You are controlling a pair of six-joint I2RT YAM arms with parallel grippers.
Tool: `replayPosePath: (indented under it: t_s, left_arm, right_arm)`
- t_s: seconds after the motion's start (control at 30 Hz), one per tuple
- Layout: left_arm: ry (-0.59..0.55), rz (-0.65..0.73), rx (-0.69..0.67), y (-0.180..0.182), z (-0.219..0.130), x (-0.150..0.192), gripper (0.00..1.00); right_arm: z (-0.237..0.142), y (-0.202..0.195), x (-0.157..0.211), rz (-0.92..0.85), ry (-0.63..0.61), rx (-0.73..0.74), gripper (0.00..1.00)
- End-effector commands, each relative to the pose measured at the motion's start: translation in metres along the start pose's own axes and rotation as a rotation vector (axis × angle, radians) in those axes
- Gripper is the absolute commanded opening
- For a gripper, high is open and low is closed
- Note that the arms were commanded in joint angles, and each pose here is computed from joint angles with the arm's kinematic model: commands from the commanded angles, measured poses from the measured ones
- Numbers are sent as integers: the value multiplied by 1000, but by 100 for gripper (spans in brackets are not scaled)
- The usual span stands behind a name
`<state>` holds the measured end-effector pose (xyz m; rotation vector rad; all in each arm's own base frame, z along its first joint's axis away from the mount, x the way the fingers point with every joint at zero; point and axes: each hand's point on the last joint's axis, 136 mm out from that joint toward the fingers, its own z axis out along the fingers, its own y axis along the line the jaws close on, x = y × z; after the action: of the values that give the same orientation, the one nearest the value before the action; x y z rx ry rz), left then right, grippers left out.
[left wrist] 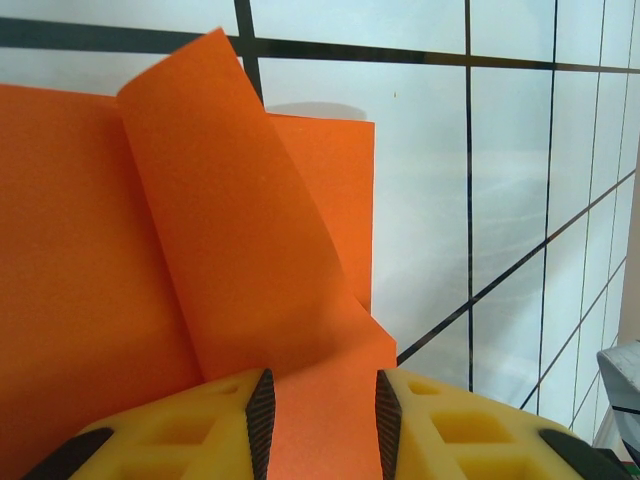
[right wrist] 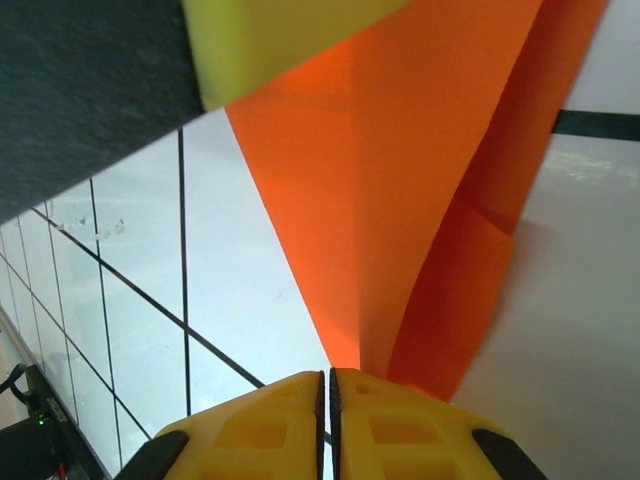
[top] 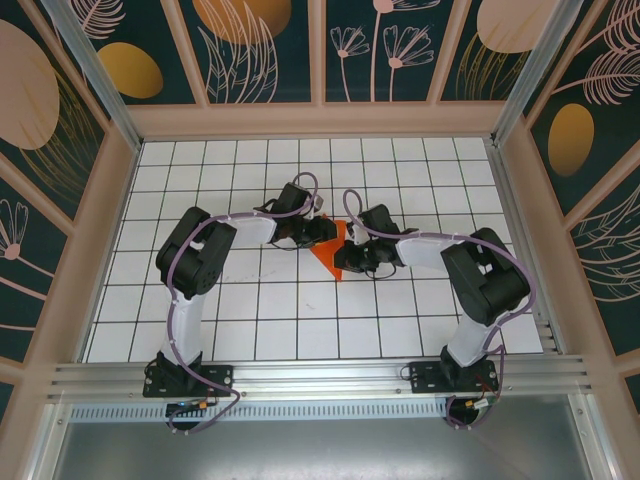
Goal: Fold a paper plane with a square sheet of paper (fold left side to right side)
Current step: Fourth fold the wing at the center of the table.
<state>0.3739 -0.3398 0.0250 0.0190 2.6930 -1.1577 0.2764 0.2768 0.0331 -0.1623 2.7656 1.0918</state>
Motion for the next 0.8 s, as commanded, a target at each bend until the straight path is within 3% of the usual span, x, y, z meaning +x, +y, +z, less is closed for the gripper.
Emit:
replayPosePath:
  t_s: [0.0, 0.77]
  left_arm:
    - [83, -62, -163, 52, 15, 30, 36]
    - [84, -60, -169, 53, 16, 30, 36]
  right_arm:
    - [3, -10, 9, 4, 24, 39, 13]
    - [12, -31, 29, 16, 88, 127, 13]
